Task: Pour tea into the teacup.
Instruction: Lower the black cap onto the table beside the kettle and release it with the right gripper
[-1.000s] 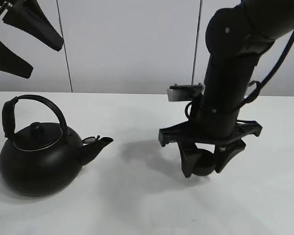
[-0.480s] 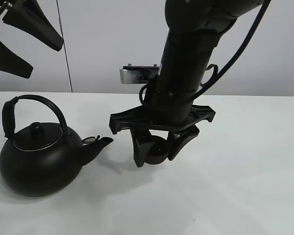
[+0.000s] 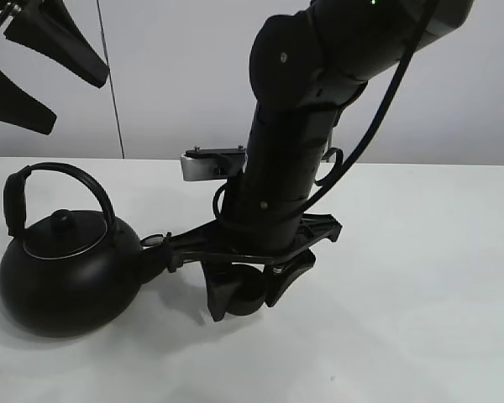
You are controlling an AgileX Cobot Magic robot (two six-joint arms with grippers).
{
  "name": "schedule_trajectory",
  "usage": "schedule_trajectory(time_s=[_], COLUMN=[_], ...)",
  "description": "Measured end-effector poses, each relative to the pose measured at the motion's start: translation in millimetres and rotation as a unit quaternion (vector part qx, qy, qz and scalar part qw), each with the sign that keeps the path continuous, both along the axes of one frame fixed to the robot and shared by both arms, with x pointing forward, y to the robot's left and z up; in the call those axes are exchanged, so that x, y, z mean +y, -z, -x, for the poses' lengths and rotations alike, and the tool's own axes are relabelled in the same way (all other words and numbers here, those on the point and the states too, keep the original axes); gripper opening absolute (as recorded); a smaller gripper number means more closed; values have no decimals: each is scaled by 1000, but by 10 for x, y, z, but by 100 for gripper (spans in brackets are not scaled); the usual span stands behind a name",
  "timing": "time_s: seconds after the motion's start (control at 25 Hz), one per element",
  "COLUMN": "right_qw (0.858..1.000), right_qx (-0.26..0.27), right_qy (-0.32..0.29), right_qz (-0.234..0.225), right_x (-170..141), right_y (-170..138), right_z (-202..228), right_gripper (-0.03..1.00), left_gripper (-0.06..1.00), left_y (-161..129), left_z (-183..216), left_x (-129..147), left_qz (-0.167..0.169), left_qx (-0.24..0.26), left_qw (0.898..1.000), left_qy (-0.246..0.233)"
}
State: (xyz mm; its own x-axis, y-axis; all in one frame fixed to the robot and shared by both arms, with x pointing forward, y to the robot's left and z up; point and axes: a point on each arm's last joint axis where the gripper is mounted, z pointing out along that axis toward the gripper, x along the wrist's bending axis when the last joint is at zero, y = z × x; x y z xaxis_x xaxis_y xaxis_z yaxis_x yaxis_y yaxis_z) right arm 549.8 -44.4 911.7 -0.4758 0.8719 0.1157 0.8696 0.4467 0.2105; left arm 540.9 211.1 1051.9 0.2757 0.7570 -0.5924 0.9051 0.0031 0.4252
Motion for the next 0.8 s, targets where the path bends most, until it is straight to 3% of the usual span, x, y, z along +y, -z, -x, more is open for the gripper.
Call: schedule_trajectory(time_s=[0.24, 0.8], right_qw=[1000, 1000], right_qx=[15, 5], right_qy=[0, -2], right_qz=[12, 9], right_x=[4, 9], right_y=[174, 171], right_z=[-5, -23], right_gripper=[40, 40], left_gripper=[54, 54], left_y=[0, 0], left_z=[0, 0], left_x=[0, 0], left_qz=[0, 0], left_qx=[0, 0], left_qw=[1000, 1000], left_qy=[0, 0])
